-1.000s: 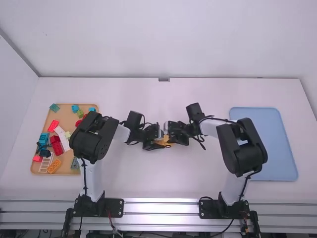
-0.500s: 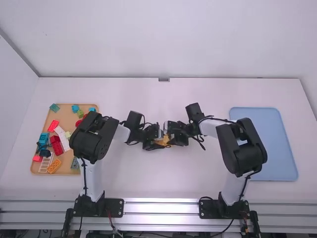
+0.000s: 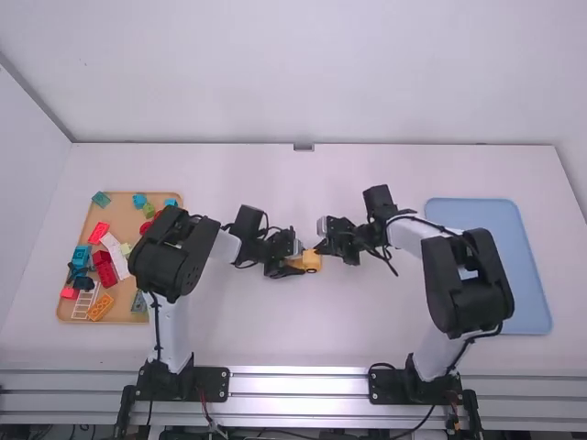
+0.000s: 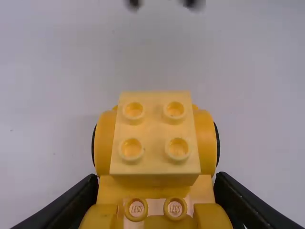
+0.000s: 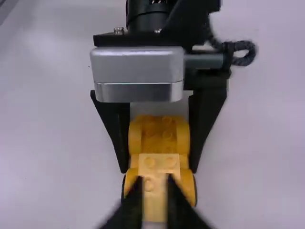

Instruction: Assemble lego blocks to make yellow taxi

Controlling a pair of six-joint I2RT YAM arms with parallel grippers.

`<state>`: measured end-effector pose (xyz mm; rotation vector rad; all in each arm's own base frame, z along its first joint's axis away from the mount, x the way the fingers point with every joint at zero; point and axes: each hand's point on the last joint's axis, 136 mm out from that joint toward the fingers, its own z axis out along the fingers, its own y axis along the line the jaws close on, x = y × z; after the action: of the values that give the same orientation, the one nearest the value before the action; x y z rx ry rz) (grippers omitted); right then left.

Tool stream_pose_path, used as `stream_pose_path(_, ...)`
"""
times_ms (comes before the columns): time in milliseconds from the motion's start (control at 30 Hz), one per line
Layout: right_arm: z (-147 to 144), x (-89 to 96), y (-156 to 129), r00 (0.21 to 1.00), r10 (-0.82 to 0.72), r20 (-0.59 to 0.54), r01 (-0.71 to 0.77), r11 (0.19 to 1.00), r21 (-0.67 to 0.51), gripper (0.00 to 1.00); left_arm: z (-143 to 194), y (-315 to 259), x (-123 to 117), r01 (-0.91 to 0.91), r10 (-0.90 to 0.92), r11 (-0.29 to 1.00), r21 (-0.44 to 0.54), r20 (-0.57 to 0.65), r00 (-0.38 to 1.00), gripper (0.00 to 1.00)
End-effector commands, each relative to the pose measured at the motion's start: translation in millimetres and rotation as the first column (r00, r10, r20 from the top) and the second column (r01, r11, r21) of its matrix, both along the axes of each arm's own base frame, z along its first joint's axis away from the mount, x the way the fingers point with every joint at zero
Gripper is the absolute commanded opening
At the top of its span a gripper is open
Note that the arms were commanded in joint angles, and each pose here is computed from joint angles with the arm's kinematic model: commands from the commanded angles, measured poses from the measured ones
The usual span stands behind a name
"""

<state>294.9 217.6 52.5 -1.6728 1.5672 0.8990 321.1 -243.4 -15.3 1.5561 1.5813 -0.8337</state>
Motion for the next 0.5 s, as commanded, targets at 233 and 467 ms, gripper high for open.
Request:
stream_pose_path(233,-34,-2.7,18,1.000,0.008,-0.028,-0.010,0.997,-0.071,0.00,-4,-2,-9,0.021,-0.021,1.000,-0.010,-0.022,1.000,0.63)
stream_pose_path(467,-46,-6.5,13,0.999,0.002,-0.039,-0.008,0.990,-0.143,0.00,-4,-1,-8,0.018,-0.018,1.000,-0.008,-0.022,1.000,0.62)
